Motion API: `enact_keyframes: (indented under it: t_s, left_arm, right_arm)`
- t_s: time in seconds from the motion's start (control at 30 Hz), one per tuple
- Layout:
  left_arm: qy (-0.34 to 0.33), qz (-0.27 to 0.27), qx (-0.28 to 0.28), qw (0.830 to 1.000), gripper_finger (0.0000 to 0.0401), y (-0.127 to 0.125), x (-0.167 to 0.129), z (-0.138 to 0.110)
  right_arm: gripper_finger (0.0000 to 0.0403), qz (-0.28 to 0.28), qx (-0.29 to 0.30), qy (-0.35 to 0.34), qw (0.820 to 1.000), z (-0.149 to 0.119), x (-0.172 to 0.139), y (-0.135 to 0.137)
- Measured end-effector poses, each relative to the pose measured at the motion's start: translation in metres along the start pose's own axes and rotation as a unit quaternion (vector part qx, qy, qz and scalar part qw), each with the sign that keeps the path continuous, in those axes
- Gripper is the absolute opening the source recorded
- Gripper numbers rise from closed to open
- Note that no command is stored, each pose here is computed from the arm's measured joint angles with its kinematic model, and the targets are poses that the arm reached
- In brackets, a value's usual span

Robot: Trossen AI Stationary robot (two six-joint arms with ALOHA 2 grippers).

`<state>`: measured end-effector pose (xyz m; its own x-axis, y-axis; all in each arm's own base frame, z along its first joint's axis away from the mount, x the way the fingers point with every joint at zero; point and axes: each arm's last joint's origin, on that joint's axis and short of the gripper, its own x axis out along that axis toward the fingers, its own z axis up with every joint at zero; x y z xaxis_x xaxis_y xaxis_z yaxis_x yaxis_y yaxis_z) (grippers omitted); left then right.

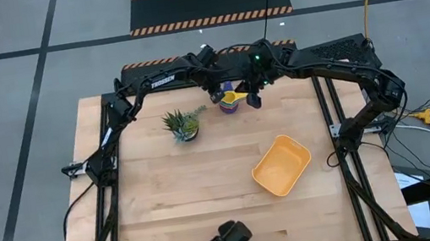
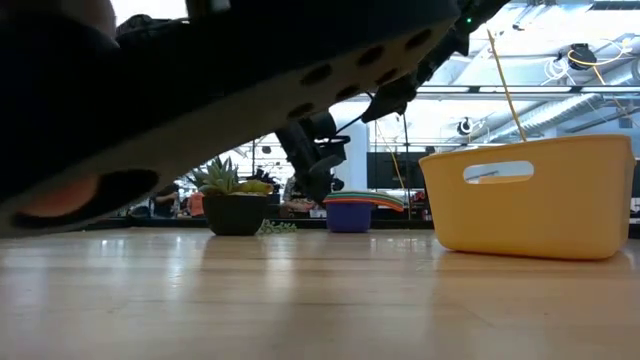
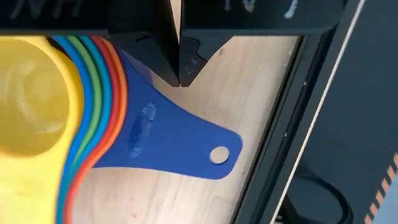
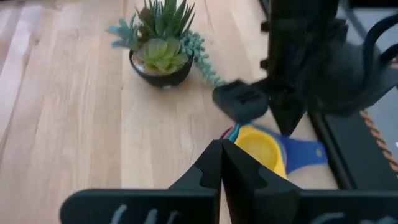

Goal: Nest measuring cups in basket
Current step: Stack the measuring cups on the purple measuring cup

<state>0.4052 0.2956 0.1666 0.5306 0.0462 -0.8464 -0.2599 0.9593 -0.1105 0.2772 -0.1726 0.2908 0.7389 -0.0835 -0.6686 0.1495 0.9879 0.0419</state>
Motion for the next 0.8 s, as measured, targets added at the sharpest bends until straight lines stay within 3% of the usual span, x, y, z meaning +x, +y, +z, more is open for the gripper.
enact_keyframes:
  t_s: [0.3, 0.43, 0.8]
  left_arm:
    - [-0.022, 0.016, 0.017, 0.999, 0.0001, 0.018, -0.011, 0.003]
    - [-0.044, 0.004, 0.017, 0.999, 0.0001, 0.018, -0.016, 0.01]
    - [-0.046, 0.01, 0.02, 0.999, 0.0001, 0.017, -0.016, 0.012]
  right_arm:
    - [0.0, 0.002, 0.003, 0.043, 0.999, -0.032, 0.015, -0.007]
    - [0.0, 0.001, 0.01, 0.058, 0.998, -0.057, 0.033, -0.011]
    - [0.0, 0.01, 0.025, 0.092, 0.995, -0.083, 0.069, -0.022]
